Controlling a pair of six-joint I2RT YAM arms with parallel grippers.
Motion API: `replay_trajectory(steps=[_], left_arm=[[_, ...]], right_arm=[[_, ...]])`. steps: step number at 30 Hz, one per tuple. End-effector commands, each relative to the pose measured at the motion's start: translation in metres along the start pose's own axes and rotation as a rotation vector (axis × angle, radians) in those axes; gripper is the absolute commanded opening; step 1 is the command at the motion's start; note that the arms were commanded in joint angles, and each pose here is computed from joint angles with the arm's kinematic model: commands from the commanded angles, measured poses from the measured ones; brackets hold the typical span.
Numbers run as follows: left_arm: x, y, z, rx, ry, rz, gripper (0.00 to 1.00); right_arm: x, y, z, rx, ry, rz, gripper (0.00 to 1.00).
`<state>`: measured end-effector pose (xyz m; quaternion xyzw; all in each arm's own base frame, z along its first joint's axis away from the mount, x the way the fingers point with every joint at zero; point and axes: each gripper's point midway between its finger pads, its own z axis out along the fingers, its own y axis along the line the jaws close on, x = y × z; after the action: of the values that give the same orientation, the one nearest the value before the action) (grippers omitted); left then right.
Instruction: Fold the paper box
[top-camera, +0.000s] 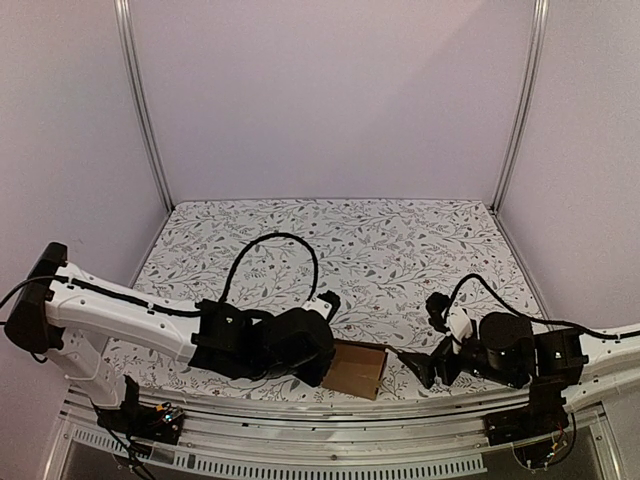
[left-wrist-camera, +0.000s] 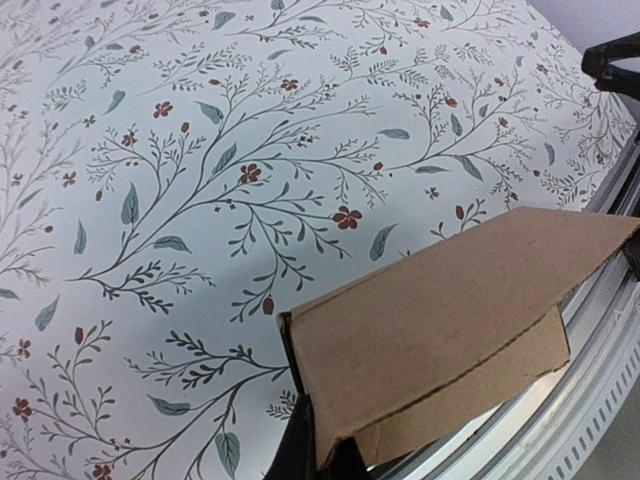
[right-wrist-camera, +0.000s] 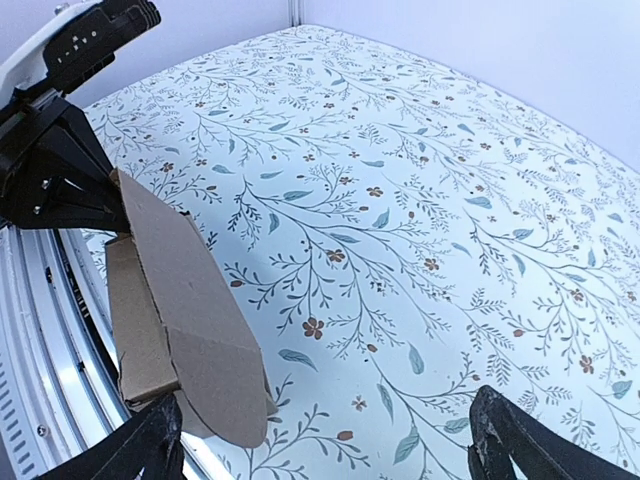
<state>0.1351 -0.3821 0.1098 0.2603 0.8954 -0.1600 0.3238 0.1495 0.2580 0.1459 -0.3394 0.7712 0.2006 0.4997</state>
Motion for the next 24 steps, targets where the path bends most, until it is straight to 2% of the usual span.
replay_trajectory(steps=[1, 5, 13, 17, 24], left_arm=[[0.080, 0.017, 0.009, -0.053, 0.286, 0.142, 0.00], [0.079, 0.017, 0.010, -0.055, 0.285, 0.145, 0.00], [0.079, 0.016, 0.011, -0.057, 0.290, 0.144, 0.00], [0.080, 0.016, 0.012, -0.060, 0.294, 0.145, 0.00], [0.077, 0.014, 0.012, -0.061, 0.285, 0.133, 0.00]], right_arm=[[0.003, -0.016, -0.020, 0.042, 0.076, -0.051, 0.99], [0.000, -0.010, -0.026, 0.000, 0.118, -0.054, 0.99], [0.009, 0.019, -0.005, -0.077, 0.290, -0.057, 0.97], [0.009, 0.029, 0.004, -0.105, 0.309, -0.060, 0.86], [-0.003, 0.025, 0.004, -0.076, 0.287, -0.064, 0.55]])
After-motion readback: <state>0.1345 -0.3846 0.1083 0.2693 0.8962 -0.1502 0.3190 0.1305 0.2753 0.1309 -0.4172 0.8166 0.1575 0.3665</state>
